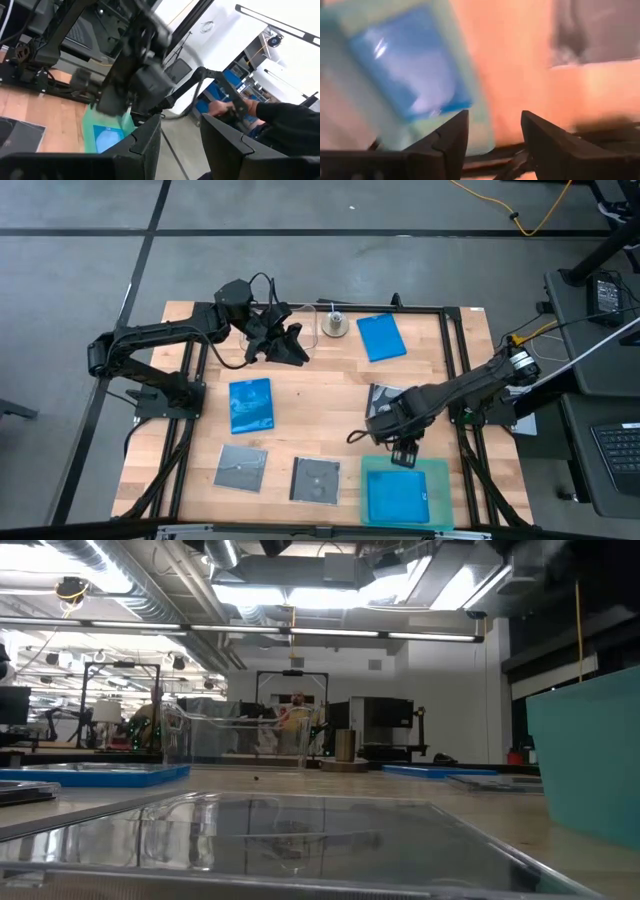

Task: Pick & place jewel cases by type
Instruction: Put the top black cd case into the transparent bin

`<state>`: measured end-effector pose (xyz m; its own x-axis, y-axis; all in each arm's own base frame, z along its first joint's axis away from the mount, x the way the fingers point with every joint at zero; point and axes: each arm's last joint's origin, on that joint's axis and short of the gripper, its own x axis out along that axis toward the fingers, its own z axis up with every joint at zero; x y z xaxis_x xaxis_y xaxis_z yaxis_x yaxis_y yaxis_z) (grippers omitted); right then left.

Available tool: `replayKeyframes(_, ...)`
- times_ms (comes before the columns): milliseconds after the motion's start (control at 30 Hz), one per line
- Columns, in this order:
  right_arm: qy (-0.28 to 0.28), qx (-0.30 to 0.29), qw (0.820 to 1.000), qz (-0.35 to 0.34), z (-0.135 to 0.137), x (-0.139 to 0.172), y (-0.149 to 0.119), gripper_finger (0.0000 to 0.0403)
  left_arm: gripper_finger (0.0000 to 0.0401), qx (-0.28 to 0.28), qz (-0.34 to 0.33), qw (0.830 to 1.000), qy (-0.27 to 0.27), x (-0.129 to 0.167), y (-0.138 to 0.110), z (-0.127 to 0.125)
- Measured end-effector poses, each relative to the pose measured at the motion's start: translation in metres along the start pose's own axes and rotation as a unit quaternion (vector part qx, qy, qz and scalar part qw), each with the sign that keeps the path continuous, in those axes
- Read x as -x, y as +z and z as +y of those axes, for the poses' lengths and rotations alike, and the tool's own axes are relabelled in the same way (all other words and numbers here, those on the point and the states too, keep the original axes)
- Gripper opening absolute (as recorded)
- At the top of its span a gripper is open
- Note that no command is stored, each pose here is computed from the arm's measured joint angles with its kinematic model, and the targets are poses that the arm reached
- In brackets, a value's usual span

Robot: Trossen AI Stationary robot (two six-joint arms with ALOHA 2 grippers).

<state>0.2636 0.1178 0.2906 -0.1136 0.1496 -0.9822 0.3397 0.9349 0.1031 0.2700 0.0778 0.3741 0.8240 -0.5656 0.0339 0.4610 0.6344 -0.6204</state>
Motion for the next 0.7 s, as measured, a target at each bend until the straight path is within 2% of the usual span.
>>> replayKeyframes(133, -0.074, -0.046, 0.989, -0.118, -0.003, 0.034, -0.001, 0.0184, 0.0129, 0.007, 0.005, 1.0, 0.001, 0.0, -0.001, 0.001)
replayKeyframes(233, -0.104, -0.084, 0.969, -0.205, -0.009, 0.052, -0.003, 0.0184, 0.0129, 0.015, 0.012, 1.0, 0.008, 0.0, -0.003, 0.003)
replayKeyframes(333, -0.128, -0.132, 0.948, -0.258, -0.018, 0.06, -0.006, 0.0184, 0.0129, 0.021, 0.028, 0.999, 0.021, 0.0, -0.008, 0.006)
replayKeyframes(500, -0.151, -0.188, 0.939, -0.247, -0.038, 0.052, -0.01, 0.0182, 0.0129, 0.02, 0.06, 0.996, 0.065, 0.001, -0.021, 0.015)
replayKeyframes(700, -0.149, -0.215, 0.953, -0.153, -0.064, 0.017, -0.01, 0.0132, 0.0129, -0.017, 0.072, 0.991, 0.114, 0.003, -0.027, 0.02)
